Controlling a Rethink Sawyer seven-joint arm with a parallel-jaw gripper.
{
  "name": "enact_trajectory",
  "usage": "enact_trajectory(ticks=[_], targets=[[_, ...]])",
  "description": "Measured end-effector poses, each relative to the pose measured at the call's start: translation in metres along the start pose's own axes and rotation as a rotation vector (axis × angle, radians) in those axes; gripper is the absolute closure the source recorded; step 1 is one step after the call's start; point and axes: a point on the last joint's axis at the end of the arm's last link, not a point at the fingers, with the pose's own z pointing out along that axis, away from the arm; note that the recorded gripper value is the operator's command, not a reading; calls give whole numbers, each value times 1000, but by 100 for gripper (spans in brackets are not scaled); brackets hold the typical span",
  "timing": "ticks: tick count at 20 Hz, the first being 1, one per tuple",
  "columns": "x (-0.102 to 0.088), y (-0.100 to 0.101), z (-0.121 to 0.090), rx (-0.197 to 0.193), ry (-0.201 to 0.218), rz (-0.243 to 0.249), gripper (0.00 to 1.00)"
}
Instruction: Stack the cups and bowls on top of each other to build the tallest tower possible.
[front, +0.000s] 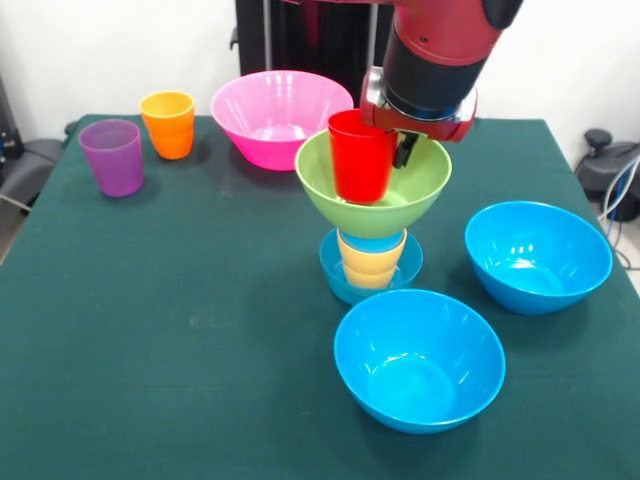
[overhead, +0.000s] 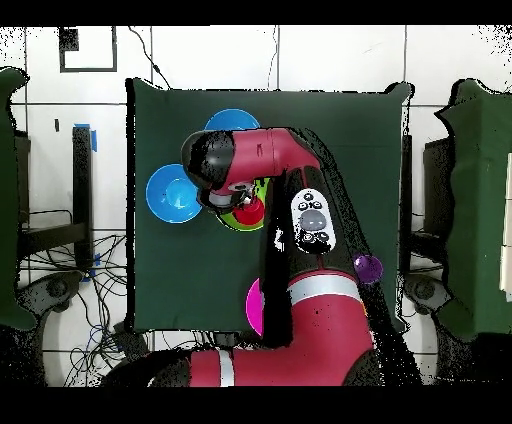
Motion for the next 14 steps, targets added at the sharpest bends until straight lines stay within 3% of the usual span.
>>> enact_trajectory(ticks=[9, 10, 14], targets=[[0, 2, 0, -2, -1, -3, 100], [0, 2, 0, -3, -1, -4, 0], [0, 5, -1, -7, -1, -8, 0]])
